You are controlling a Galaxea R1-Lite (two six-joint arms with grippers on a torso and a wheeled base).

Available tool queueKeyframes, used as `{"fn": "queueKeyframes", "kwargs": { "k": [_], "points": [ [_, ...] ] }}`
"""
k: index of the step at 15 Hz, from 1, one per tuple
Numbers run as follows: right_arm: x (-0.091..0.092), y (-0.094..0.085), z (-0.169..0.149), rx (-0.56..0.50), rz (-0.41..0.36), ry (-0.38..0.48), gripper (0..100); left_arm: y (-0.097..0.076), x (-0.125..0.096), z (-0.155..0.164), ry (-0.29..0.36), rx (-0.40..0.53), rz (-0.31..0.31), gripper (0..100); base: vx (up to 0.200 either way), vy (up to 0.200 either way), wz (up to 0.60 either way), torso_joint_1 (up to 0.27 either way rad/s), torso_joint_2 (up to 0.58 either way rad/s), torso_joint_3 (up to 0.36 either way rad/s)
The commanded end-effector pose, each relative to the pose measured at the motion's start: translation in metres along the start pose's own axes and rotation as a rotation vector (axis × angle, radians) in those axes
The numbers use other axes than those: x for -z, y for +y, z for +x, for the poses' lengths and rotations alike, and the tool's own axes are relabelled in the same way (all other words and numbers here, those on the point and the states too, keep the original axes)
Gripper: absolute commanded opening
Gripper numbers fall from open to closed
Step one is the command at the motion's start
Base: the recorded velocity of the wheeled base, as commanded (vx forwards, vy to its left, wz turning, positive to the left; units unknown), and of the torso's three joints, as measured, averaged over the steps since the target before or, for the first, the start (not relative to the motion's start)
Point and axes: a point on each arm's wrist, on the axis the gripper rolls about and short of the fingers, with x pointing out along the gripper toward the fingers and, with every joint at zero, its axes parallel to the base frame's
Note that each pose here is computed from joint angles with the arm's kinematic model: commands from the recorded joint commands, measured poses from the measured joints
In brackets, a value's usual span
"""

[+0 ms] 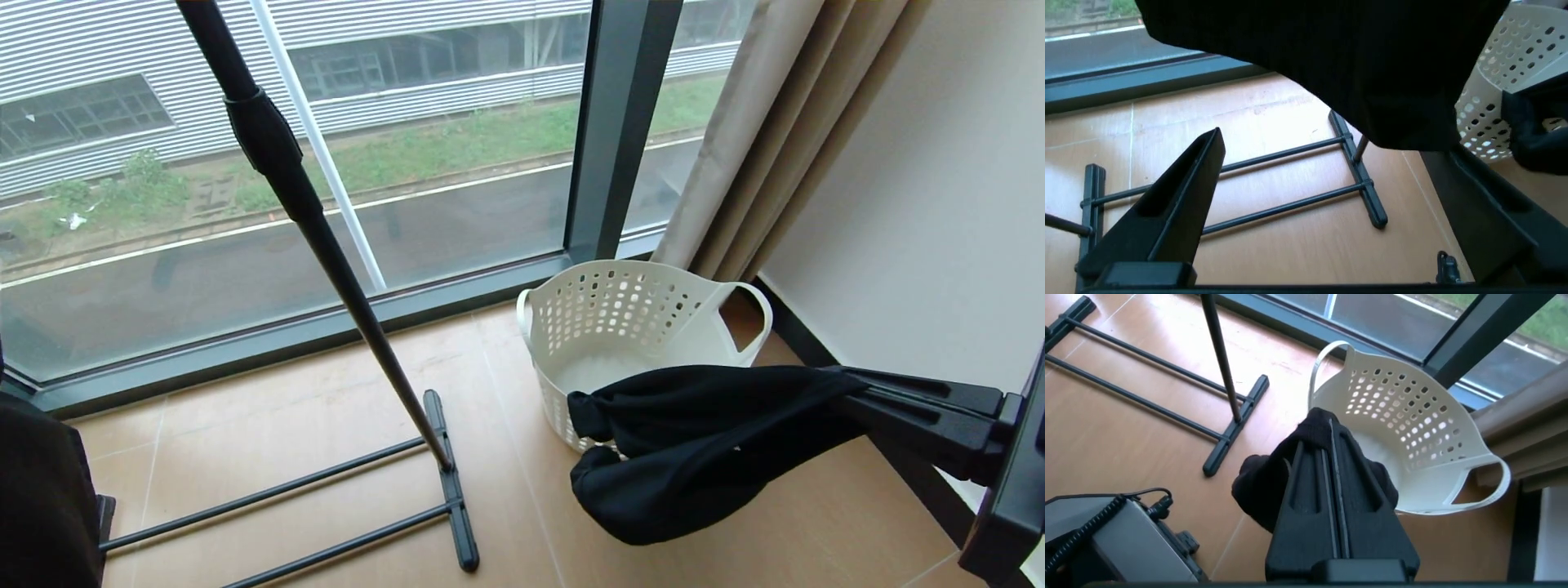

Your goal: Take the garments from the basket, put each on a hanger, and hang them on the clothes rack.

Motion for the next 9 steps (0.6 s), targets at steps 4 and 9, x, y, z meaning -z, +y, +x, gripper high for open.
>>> {"fn": "queueKeyframes", "kwargs": {
  "k": [4, 9],
  "points": [
    [0.0019, 0.0008, 0.0016, -0.001, -0.003, 0.01, 0, 0.0, -0.0004, 0.0, 0.0, 0.0, -0.001, 100, 0.0, 0.0, 0.0, -0.004, 0.0, 0.203],
    [0.0022, 0.001, 0.0012, -0.003, -0.003, 0.01, 0, 0.0, 0.0, 0.0001, 0.001, -0.002, -0.002, 100, 0.0, 0.0, 0.0, 0.003, 0.0, 0.205]
  ]
}}
